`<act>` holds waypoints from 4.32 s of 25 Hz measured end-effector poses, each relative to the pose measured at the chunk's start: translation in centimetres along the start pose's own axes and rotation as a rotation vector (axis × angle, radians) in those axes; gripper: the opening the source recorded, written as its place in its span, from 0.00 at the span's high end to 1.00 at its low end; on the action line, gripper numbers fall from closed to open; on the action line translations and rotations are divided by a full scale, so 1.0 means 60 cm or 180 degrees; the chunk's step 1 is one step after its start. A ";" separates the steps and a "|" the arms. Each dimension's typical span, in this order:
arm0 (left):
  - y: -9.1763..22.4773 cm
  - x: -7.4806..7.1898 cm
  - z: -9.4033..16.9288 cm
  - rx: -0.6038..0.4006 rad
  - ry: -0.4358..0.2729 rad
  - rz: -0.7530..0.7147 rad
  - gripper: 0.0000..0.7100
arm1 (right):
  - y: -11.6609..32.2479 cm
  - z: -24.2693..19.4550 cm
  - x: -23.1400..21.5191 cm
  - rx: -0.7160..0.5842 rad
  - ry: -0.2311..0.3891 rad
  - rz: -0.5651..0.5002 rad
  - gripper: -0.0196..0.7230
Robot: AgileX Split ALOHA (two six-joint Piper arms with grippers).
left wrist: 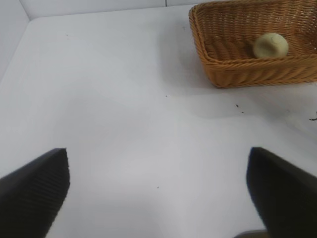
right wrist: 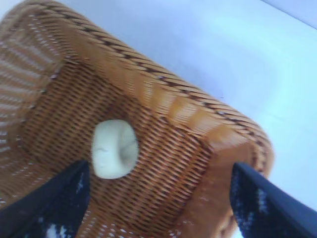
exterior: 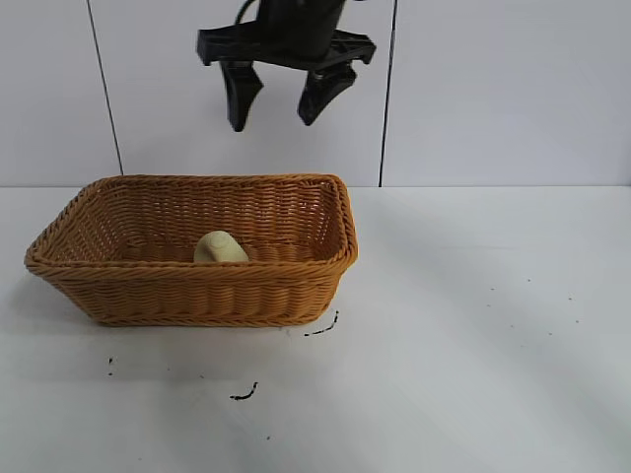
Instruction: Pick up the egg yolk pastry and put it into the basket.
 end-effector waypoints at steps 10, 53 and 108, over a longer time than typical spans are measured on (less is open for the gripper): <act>0.000 0.000 0.000 0.0000 0.0000 0.0000 0.02 | 0.123 0.030 -0.300 0.0389 0.0529 -0.1028 0.22; 0.000 0.000 0.000 0.0000 0.0000 0.0000 0.02 | 0.587 0.472 0.004 -0.0687 0.1016 -0.1253 0.22; 0.000 0.000 0.000 0.0000 0.0000 0.0000 0.02 | 0.677 0.476 0.059 -0.1685 0.1456 -0.1221 0.22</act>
Point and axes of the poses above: a point on each arm's last joint axis where the gripper is mounted, z pointing back along that axis away from the gripper, x along the wrist's bending axis when the last joint is at zero, y = z × x, the point moved 7 cm from there along -z, pointing out along that axis toward the gripper, and after that the axes turned 9 degrees about z, right-handed, at the moved point
